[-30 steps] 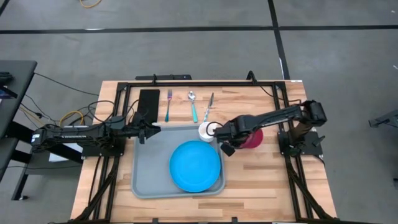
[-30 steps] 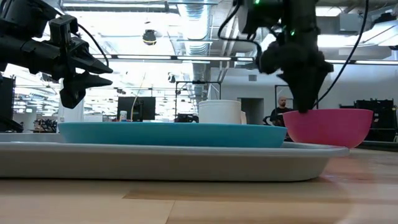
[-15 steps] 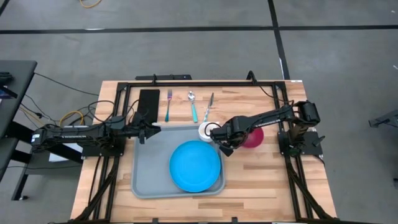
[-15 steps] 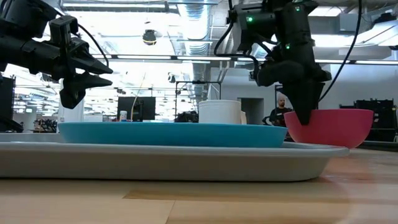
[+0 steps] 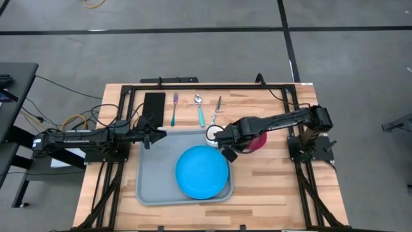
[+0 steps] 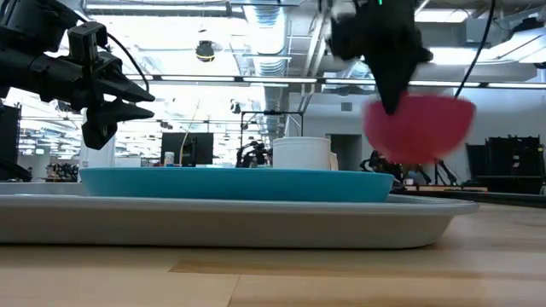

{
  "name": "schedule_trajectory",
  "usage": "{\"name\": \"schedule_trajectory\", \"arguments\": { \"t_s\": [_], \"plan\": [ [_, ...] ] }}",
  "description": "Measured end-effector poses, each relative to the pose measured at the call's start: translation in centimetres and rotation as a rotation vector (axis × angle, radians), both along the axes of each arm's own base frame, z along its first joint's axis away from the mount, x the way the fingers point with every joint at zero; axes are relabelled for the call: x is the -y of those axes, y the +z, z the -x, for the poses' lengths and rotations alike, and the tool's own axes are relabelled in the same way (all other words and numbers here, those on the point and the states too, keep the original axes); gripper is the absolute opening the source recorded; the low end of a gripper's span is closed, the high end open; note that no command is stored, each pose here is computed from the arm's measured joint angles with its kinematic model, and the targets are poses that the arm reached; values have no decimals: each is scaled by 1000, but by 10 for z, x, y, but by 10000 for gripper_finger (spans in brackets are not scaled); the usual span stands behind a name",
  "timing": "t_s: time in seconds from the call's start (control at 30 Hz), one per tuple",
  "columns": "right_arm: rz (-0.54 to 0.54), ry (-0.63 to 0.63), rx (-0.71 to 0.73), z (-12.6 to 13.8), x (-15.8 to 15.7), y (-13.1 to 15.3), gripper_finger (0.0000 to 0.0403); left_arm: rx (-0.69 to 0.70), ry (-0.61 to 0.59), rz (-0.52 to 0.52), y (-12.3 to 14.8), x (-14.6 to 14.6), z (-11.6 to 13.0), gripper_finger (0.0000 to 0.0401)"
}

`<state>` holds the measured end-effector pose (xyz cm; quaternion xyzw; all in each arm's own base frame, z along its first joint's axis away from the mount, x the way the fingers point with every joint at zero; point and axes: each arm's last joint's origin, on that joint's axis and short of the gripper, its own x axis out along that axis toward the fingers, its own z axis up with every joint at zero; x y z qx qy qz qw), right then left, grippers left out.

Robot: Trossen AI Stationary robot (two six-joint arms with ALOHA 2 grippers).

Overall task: Set up tray
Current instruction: Put the red bowl on the blue plate on the gray serving tray

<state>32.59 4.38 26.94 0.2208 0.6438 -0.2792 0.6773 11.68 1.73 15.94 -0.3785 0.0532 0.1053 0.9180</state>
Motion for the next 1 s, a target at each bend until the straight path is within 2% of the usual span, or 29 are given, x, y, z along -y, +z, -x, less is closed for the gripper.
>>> {"name": "schedule_trajectory", "arguments": {
  "t_s": [0.1,0.23,0.33,0.47,0.57,0.7,0.83,0.9,1.0],
  "plan": [
    [53,85,101,-4,-13,33,4,0,0,0,0,0,0,112],
    [64,235,226,-8,-29,66,4,-5,-1,-3,0,0,0,112],
    [73,396,267,-11,-37,72,3,-9,-4,-15,-1,0,0,112],
    [22,670,338,-16,-48,75,3,-12,-7,-36,-1,0,0,112],
    [-16,793,387,-19,-54,77,2,-14,-11,-52,-1,0,0,112],
    [-21,844,410,-33,-52,68,2,-13,-14,-51,-1,0,0,112],
    [-91,884,385,-49,-57,50,1,-14,-16,-49,-1,0,0,112],
    [-128,923,283,-53,-65,33,1,-8,-15,-44,0,0,0,112],
    [-137,995,239,-66,-81,17,1,-1,-11,-23,0,0,0,112]
  ]
}}
